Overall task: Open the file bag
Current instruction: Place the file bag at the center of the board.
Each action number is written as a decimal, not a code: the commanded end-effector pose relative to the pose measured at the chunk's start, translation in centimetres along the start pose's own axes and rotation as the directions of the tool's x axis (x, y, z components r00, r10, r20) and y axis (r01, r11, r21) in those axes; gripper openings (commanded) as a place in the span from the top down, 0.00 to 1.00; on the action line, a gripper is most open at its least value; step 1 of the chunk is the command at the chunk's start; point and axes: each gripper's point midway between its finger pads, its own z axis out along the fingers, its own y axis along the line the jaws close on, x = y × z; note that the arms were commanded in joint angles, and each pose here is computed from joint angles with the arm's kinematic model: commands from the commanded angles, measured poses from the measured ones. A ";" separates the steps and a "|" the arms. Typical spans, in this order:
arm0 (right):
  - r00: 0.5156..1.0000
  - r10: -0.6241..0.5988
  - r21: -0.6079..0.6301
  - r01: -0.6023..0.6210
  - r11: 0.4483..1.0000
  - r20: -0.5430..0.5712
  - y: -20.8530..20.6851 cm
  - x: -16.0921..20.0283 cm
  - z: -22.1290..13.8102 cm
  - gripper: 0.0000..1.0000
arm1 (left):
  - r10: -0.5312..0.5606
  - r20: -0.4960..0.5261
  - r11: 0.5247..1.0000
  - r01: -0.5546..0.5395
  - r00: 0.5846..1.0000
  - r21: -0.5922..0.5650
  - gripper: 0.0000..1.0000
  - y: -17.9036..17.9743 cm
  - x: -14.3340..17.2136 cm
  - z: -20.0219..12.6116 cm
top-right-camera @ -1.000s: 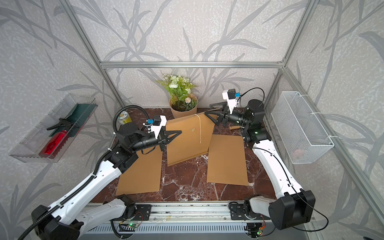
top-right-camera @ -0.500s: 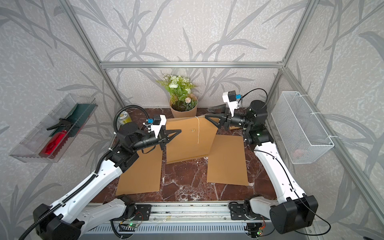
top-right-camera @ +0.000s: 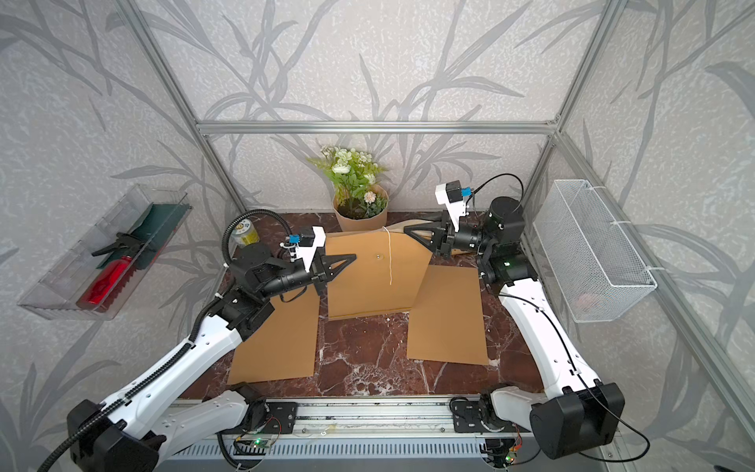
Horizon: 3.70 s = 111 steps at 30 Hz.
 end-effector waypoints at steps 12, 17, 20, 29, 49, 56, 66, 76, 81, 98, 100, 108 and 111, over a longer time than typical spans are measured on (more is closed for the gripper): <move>0.998 -0.059 -0.039 0.059 0.998 0.002 1.1 -1.0 0.0 0.94 | 0.019 0.169 1.000 -0.017 0.985 -0.015 0.72 -1.0 -4.3 -2.0; 0.998 -0.062 -0.046 0.062 0.997 -0.002 1.2 -1.0 0.0 0.96 | -0.016 0.214 1.000 0.019 0.977 -0.011 0.63 -0.8 -5.7 -2.0; 0.998 -0.061 -0.048 0.061 0.997 -0.004 1.2 -0.9 0.0 0.98 | -0.020 0.209 1.000 0.020 0.978 0.005 0.62 -0.8 -6.1 -1.6; 0.998 -0.055 -0.051 0.055 0.997 -0.015 0.9 -0.8 0.2 1.00 | -0.030 0.230 0.999 0.022 0.973 0.037 0.62 -0.4 -7.5 -0.6; 0.997 -0.061 -0.057 0.058 0.997 -0.042 0.7 -0.2 1.2 1.00 | -0.071 0.313 0.993 0.038 0.947 0.113 0.97 -0.3 -9.8 0.5; 0.997 -0.055 -0.023 0.054 0.998 -0.054 -0.1 0.2 1.3 0.92 | -0.064 0.334 0.995 0.036 0.940 0.088 1.00 -0.2 -9.8 -0.2; 0.996 -0.065 0.102 0.071 0.992 -0.065 -1.5 1.3 0.0 0.39 | -0.064 0.344 0.998 0.063 0.937 0.014 1.00 1.1 -10.0 -1.8; 0.998 0.015 0.059 -0.011 0.998 -0.060 -3.2 3.3 0.4 0.35 | -0.119 0.396 0.993 0.112 0.911 0.041 1.00 1.7 -10.6 -3.2; 0.997 0.051 0.029 -0.049 0.998 -0.060 -3.6 4.2 0.7 0.35 | -0.136 0.424 0.991 0.129 0.895 0.046 1.00 2.2 -10.9 -3.5; 0.988 0.139 -0.010 -0.140 0.990 -0.066 -3.8 7.1 1.1 0.69 | -0.180 0.439 0.982 0.187 0.880 0.027 1.00 4.0 -10.2 -3.8; 0.986 0.153 -0.015 -0.155 0.988 -0.070 -3.4 7.3 1.0 0.80 | -0.179 0.439 0.981 0.195 0.881 0.009 1.00 4.6 -9.9 -3.8; 0.969 0.240 0.026 -0.238 0.971 -0.064 -2.4 8.0 0.3 0.96 | -0.190 0.404 0.969 0.236 0.895 -0.067 0.93 7.2 -8.0 -3.7; 0.956 0.285 0.056 -0.282 0.958 -0.074 -2.3 8.4 0.0 0.98 | -0.184 0.383 0.963 0.244 0.905 -0.115 0.83 8.2 -7.1 -3.8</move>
